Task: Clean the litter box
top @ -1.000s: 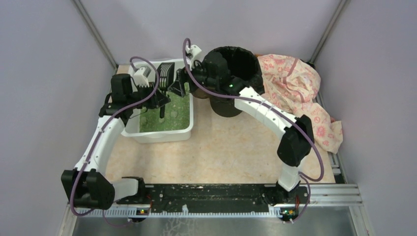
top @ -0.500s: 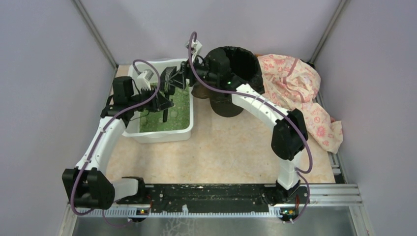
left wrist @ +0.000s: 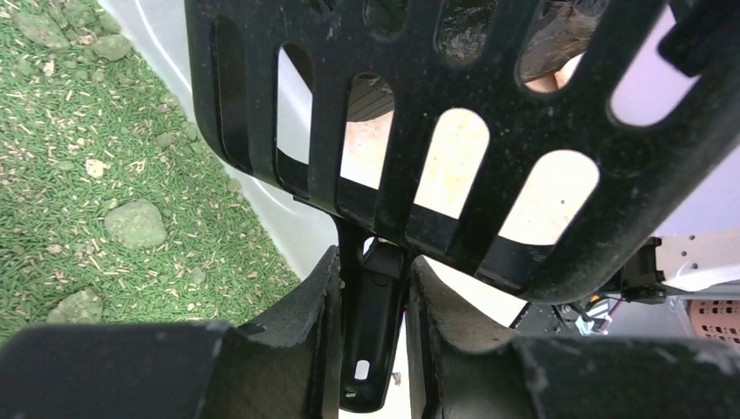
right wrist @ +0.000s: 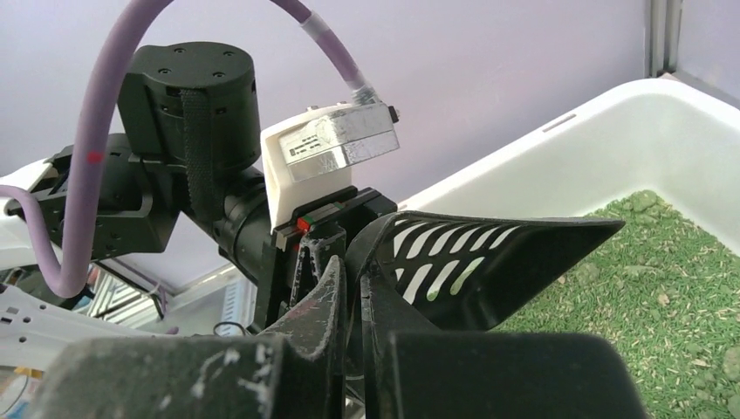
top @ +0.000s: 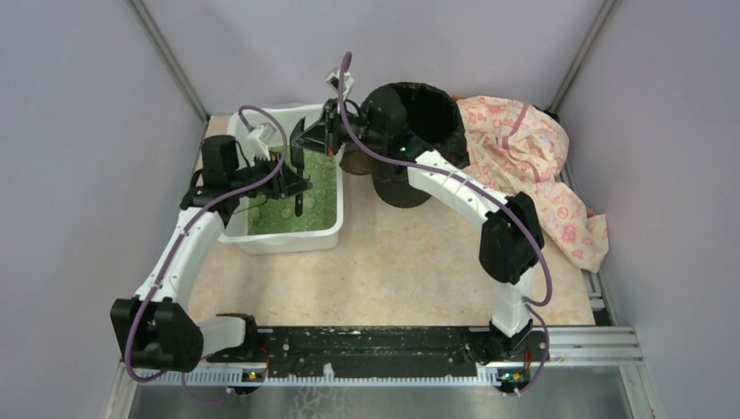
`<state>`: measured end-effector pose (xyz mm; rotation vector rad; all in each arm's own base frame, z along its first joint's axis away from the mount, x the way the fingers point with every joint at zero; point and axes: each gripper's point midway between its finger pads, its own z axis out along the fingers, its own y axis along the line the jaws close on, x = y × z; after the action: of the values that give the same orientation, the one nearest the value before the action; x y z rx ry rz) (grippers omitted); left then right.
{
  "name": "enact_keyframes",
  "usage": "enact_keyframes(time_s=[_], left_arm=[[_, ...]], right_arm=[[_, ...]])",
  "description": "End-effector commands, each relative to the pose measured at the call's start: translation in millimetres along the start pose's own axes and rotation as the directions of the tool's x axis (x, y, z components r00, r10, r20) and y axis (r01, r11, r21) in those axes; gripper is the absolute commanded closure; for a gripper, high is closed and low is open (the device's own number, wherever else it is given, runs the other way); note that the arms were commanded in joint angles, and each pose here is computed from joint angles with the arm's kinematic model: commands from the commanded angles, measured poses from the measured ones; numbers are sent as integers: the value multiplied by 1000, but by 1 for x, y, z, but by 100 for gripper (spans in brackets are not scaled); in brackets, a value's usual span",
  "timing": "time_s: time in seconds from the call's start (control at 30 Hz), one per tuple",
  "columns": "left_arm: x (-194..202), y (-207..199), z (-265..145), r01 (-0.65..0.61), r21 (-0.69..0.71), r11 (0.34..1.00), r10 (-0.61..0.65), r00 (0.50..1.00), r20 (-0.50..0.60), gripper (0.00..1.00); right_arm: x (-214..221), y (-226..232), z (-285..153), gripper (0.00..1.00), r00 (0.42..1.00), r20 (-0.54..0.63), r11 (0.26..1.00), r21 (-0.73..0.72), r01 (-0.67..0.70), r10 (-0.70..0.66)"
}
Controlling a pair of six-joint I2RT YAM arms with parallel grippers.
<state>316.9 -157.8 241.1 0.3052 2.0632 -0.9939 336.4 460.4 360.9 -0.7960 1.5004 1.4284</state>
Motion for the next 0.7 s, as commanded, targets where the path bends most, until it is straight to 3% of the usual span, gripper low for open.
enact_keyframes(time_s=[0.0, 0.07, 0.33, 0.43, 0.67], left_arm=[[-1, 13, -1, -4, -79, 997, 5, 1000, 9, 100], [-1, 27, -4, 4, -167, 986, -2, 1000, 14, 91], [7, 53, -18, 13, -340, 940, -14, 1000, 0, 22], [13, 58, -21, 12, -369, 930, -16, 1000, -8, 14], [25, 64, -20, 31, -423, 906, -26, 1000, 17, 15]], right_arm=[[-7, -11, 5, 100, 998, 58, 999, 0, 36, -36], [-9, -13, 6, 100, 996, 82, 1000, 2, 25, -25], [-9, -26, 26, 100, 994, 106, 999, -31, -33, 36], [-5, -29, 30, 100, 992, 117, 997, -54, -49, 55], [-4, -37, 40, 100, 989, 128, 996, -55, -71, 77]])
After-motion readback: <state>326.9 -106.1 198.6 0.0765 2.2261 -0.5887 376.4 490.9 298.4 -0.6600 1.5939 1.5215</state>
